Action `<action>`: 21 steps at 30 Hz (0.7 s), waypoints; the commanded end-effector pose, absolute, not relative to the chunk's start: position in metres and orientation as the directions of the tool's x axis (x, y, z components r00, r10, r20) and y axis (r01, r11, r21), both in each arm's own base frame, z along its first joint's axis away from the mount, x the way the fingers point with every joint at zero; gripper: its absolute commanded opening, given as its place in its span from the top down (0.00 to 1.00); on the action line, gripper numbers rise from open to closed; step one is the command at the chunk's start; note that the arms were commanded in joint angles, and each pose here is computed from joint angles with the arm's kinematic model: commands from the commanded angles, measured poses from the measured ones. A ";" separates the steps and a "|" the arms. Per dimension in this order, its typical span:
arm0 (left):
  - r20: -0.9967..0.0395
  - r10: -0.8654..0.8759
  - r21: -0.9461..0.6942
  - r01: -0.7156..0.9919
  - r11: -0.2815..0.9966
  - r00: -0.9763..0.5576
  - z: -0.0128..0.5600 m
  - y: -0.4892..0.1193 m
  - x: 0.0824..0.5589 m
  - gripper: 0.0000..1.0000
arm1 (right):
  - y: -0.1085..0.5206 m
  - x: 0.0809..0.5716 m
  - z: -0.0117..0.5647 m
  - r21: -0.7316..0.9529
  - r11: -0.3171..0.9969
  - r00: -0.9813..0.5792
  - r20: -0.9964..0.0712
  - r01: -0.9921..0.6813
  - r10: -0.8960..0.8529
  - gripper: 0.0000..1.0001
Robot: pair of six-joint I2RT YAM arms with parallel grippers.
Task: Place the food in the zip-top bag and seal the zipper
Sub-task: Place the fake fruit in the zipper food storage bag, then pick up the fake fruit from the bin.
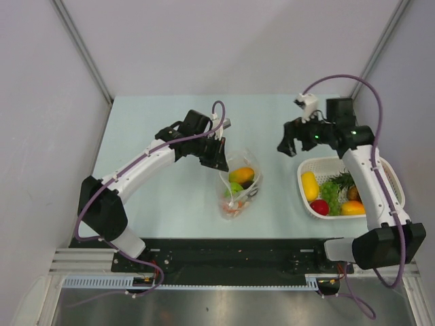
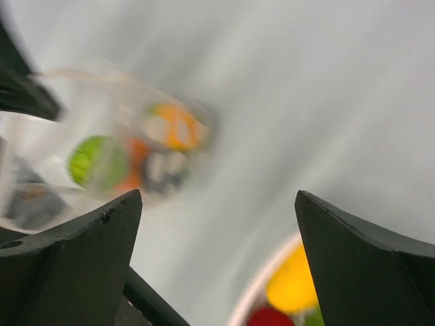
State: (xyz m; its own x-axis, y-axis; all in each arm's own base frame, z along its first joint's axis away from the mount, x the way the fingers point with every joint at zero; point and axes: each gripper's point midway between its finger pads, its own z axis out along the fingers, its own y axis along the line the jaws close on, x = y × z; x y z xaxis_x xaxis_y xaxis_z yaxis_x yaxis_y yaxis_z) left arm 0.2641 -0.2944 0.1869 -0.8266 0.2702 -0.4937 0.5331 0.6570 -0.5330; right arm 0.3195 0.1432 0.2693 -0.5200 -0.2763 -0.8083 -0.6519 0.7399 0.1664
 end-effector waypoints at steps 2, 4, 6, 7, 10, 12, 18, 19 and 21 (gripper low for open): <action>-0.536 0.241 -0.536 0.547 0.643 -0.809 0.204 -0.296 0.270 1.00 | 0.041 0.282 0.192 0.230 0.888 -0.783 -0.589 -0.399 -0.199 0.02; -0.528 0.239 -0.542 0.541 0.643 -0.815 0.202 -0.296 0.269 1.00 | 0.024 0.274 0.169 0.241 0.912 -0.829 -0.535 -0.331 -0.159 0.03; -0.527 0.238 -0.548 0.540 0.639 -0.816 0.201 -0.298 0.270 1.00 | 0.008 0.274 0.151 0.228 0.938 -0.855 -0.506 -0.260 -0.114 0.04; -0.524 0.238 -0.550 0.539 0.639 -0.818 0.201 -0.299 0.270 1.00 | 0.003 0.276 0.141 0.220 0.949 -0.869 -0.485 -0.227 -0.095 0.05; -0.527 0.241 -0.546 0.542 0.639 -0.815 0.203 -0.300 0.273 1.00 | -0.004 0.284 0.123 0.217 0.962 -0.887 -0.458 -0.163 -0.047 0.12; -0.534 0.239 -0.541 0.545 0.641 -0.811 0.205 -0.299 0.274 1.00 | -0.008 0.291 0.106 0.215 0.967 -0.903 -0.428 -0.134 -0.030 0.19; -0.531 0.240 -0.538 0.542 0.645 -0.813 0.202 -0.297 0.271 1.00 | -0.013 0.302 0.067 0.223 0.972 -0.938 -0.347 -0.075 0.007 0.21; -0.528 0.241 -0.538 0.541 0.646 -0.814 0.200 -0.296 0.271 1.00 | -0.012 0.303 0.064 0.233 0.970 -0.940 -0.342 -0.070 0.014 0.21; -0.523 0.243 -0.540 0.539 0.647 -0.817 0.198 -0.297 0.271 1.00 | -0.009 0.307 0.058 0.247 0.967 -0.944 -0.328 -0.060 0.025 0.20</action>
State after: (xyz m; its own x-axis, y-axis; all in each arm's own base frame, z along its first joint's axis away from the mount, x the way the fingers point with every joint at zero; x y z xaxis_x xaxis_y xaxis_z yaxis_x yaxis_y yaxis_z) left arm 0.2643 -0.2949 0.1872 -0.8297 0.2646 -0.4915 0.5279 0.6581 -0.5368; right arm 0.2910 -0.0083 0.0647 -0.9517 -0.0078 -0.3070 -0.0885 0.9642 0.2501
